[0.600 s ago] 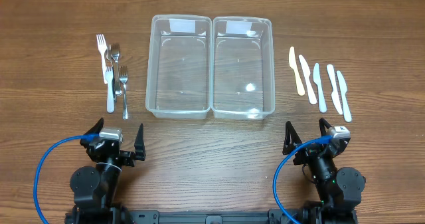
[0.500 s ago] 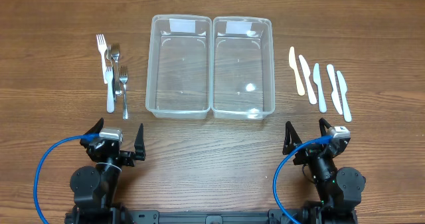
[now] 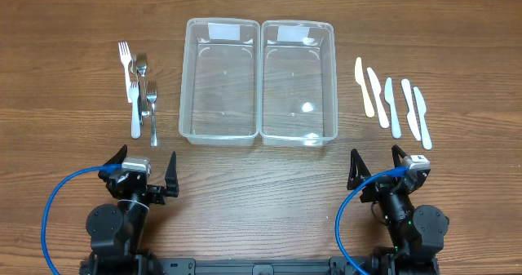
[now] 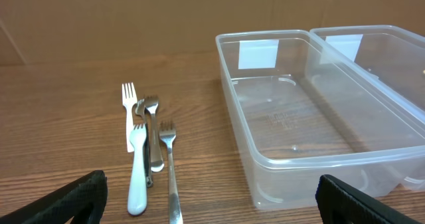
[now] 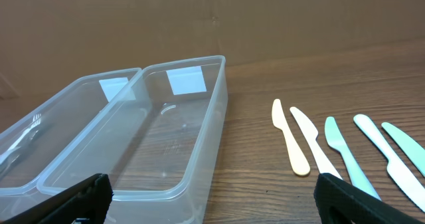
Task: Pack container
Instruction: 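Open both grippers and raise arms from rest toward the table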
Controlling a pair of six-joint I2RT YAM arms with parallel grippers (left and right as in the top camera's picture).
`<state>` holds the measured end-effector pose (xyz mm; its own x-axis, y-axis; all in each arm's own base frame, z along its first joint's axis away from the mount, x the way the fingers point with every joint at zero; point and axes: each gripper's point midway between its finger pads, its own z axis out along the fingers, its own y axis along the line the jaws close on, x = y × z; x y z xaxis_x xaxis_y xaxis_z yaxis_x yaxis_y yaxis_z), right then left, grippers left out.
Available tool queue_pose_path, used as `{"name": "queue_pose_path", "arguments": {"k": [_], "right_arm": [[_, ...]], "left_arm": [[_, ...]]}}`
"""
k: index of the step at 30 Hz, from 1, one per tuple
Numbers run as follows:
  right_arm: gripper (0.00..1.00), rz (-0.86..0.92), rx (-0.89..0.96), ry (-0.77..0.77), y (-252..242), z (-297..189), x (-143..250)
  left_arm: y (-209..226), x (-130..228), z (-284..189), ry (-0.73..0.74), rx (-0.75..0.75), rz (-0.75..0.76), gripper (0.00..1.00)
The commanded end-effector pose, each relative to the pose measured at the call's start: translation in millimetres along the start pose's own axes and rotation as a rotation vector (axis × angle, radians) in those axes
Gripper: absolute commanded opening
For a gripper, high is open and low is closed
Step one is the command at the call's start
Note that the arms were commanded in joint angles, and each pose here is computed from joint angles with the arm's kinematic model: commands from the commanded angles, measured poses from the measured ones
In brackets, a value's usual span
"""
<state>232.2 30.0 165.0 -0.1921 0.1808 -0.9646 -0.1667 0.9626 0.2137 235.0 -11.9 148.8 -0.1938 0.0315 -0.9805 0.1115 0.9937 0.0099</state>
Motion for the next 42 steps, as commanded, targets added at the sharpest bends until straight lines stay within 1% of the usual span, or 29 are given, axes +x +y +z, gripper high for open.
{"name": "queue_pose_path", "arguments": {"k": [1, 11, 13, 15, 18, 24, 27, 29, 33, 38, 42], "right_arm": [[1.00, -0.004, 0.007, -0.016, -0.8, -0.8, -3.3], [1.00, -0.004, 0.006, -0.017, -0.7, -0.8, -3.5], [1.00, -0.009, -0.017, -0.028, 3.4, -0.9, -6.5], [1.00, -0.012, -0.084, -0.023, 15.1, -1.5, -6.0], [1.00, -0.017, -0.248, 0.001, 42.9, -6.1, -2.1], [1.00, -0.022, -0.425, 0.031, 71.5, -16.2, 3.2], [1.00, 0.035, -0.532, 0.091, 87.7, -25.2, 12.8], [1.00, 0.096, -0.521, 0.103, 86.4, -24.5, 11.8], [1.00, 0.146, -0.509, 0.058, 85.9, -23.8, -4.0], [1.00, 0.171, -0.487, -0.019, 87.6, -29.2, -39.7], [1.00, 0.169, -0.436, -0.013, 85.6, -28.2, -65.8]], "left_arm": [[-4.7, 1.4, 0.6, -0.005, 0.024, -0.011, 1.00], [-4.7, 1.4, 0.6, -0.005, 0.024, -0.011, 1.00], [-4.7, 1.4, 0.6, -0.005, 0.024, -0.011, 1.00], [-4.7, 1.4, 0.6, -0.005, 0.024, -0.011, 1.00], [-4.7, 1.4, 0.6, -0.005, 0.024, -0.011, 1.00], [-10.7, 0.9, 0.3, -0.005, 0.059, -0.072, 1.00], [-24.4, -3.0, -1.1, -0.015, 0.141, -0.130, 1.00], [-34.0, -6.4, -2.8, -0.026, 0.198, -0.135, 1.00], [-51.8, -32.1, -9.9, -0.109, 0.319, -0.202, 1.00], [-53.7, -52.7, -17.2, -0.150, 0.339, -0.256, 1.00], [-53.4, -66.4, -22.2, -0.152, 0.340, -0.297, 1.00]]}}
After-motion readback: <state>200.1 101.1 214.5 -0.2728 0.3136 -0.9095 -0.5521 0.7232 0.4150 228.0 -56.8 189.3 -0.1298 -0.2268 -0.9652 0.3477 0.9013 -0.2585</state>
